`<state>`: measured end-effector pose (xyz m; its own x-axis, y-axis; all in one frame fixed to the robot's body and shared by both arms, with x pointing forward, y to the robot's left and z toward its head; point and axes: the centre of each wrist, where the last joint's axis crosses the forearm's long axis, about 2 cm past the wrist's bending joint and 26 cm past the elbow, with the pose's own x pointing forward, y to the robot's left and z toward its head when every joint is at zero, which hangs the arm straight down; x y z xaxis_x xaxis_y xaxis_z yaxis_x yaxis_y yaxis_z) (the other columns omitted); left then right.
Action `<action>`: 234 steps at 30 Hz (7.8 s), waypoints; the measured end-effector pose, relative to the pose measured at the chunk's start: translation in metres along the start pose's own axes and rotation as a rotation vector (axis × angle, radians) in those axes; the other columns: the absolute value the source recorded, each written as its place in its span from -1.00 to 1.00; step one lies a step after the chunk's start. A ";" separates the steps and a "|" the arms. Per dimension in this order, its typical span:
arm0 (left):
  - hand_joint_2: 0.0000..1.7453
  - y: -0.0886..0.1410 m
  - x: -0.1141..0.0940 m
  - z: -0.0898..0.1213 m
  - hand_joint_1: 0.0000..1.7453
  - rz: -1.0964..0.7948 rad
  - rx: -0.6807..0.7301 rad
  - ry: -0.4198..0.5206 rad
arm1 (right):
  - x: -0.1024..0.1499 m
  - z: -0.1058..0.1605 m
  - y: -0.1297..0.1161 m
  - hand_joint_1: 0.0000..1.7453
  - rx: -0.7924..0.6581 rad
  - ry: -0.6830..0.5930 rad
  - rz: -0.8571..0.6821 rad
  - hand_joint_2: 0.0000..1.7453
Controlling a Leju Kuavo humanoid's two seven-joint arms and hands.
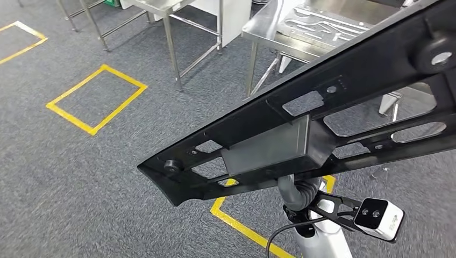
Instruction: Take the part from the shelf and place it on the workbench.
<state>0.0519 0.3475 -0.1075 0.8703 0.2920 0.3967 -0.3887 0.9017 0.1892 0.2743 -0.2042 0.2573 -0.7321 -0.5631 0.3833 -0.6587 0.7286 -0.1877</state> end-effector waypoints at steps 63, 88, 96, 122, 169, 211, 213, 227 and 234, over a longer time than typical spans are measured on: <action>1.00 -0.004 0.000 0.000 -1.00 0.071 -0.063 -0.042 | 0.002 0.001 0.009 1.00 -0.015 -0.005 -0.005 1.00; 1.00 0.001 -0.002 0.000 -1.00 0.058 -0.053 -0.043 | 0.007 0.004 0.008 1.00 -0.005 -0.001 -0.001 1.00; 1.00 0.000 0.000 0.000 -1.00 0.059 -0.064 -0.049 | 0.009 0.006 0.007 1.00 -0.014 0.001 0.011 1.00; 1.00 0.001 0.001 -0.001 -1.00 0.066 -0.063 -0.058 | 0.009 0.005 0.005 1.00 -0.011 -0.002 0.016 1.00; 1.00 -0.001 0.002 -0.001 -1.00 0.056 -0.072 -0.058 | 0.019 0.005 0.003 1.00 -0.021 -0.026 0.035 1.00; 1.00 0.001 -0.003 0.000 -1.00 0.045 -0.063 -0.043 | 0.015 -0.002 -0.004 1.00 -0.049 -0.053 0.041 1.00; 1.00 0.000 -0.002 0.000 -1.00 0.046 -0.064 -0.046 | 0.015 -0.002 -0.004 1.00 -0.047 -0.054 0.040 1.00; 1.00 -0.002 -0.002 0.001 -1.00 0.065 -0.069 -0.065 | 0.018 0.006 -0.023 1.00 -0.101 -0.023 0.129 1.00; 1.00 -0.003 -0.003 0.001 -1.00 0.080 -0.070 -0.071 | -0.006 0.010 -0.072 1.00 -0.218 0.146 0.494 1.00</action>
<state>0.0499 0.3433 -0.1083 0.8127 0.3432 0.4709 -0.4320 0.8972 0.0916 0.3246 -0.2567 0.2597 -0.9028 -0.0863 0.4212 -0.1813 0.9647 -0.1910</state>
